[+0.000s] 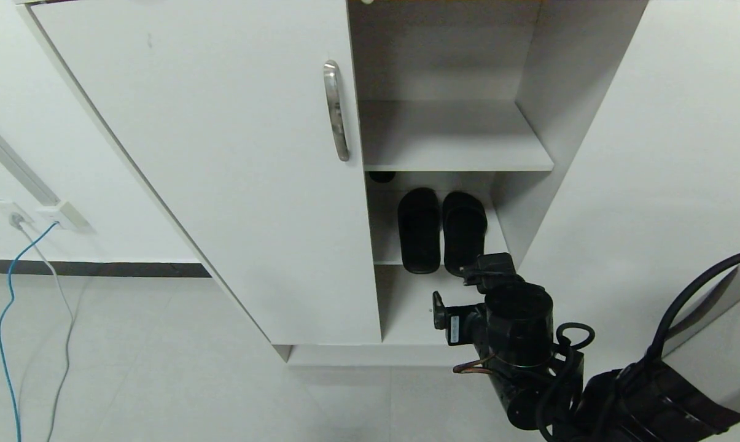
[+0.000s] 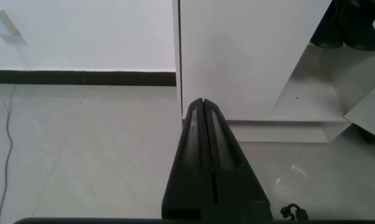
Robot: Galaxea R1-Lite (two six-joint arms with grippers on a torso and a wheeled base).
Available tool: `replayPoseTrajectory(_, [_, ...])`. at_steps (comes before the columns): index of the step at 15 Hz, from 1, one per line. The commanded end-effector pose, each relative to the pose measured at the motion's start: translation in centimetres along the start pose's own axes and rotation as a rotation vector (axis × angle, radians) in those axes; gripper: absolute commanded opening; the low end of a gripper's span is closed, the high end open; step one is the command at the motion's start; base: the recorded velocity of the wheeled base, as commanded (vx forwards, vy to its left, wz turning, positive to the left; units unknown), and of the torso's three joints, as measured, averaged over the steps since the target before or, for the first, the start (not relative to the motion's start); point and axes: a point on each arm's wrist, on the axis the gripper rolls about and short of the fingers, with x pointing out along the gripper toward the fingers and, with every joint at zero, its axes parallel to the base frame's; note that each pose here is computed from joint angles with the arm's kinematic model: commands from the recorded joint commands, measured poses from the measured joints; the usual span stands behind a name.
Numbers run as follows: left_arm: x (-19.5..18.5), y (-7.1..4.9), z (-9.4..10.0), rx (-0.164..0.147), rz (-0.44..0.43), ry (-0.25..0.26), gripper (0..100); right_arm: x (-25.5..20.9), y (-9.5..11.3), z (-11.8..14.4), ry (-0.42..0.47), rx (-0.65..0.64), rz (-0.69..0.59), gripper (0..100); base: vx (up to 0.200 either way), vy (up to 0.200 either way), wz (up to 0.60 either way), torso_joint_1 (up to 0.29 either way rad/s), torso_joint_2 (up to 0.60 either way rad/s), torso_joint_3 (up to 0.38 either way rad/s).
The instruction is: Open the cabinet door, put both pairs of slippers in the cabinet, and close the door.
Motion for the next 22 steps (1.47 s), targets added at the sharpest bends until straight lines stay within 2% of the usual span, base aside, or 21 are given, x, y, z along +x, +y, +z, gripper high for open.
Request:
replayPoseTrajectory(1, [0.01,0.0,0.0,0.0,0.001,0.002,0,-0.05,0.04,0.02,-0.001,0.001,0.002,100,0.0,0.0,0.0,0.0,0.0,0.0])
replayPoseTrajectory(5, [0.01,0.0,0.0,0.0,0.001,0.002,0,-0.05,0.03,-0.07,0.002,-0.001,0.002,100,0.0,0.0,0.0,0.001,0.0,0.063])
replayPoseTrajectory(14, [0.01,0.0,0.0,0.002,0.001,0.002,0,-0.09,-0.08,-0.47,0.012,-0.015,-0.007,100,0.0,0.0,0.0,0.002,0.0,0.191])
replayPoseTrajectory(22, [0.01,0.0,0.0,0.002,0.001,0.002,0,-0.13,-0.22,-0.64,0.017,-0.026,-0.014,100,0.0,0.025,0.0,-0.001,0.0,0.01])
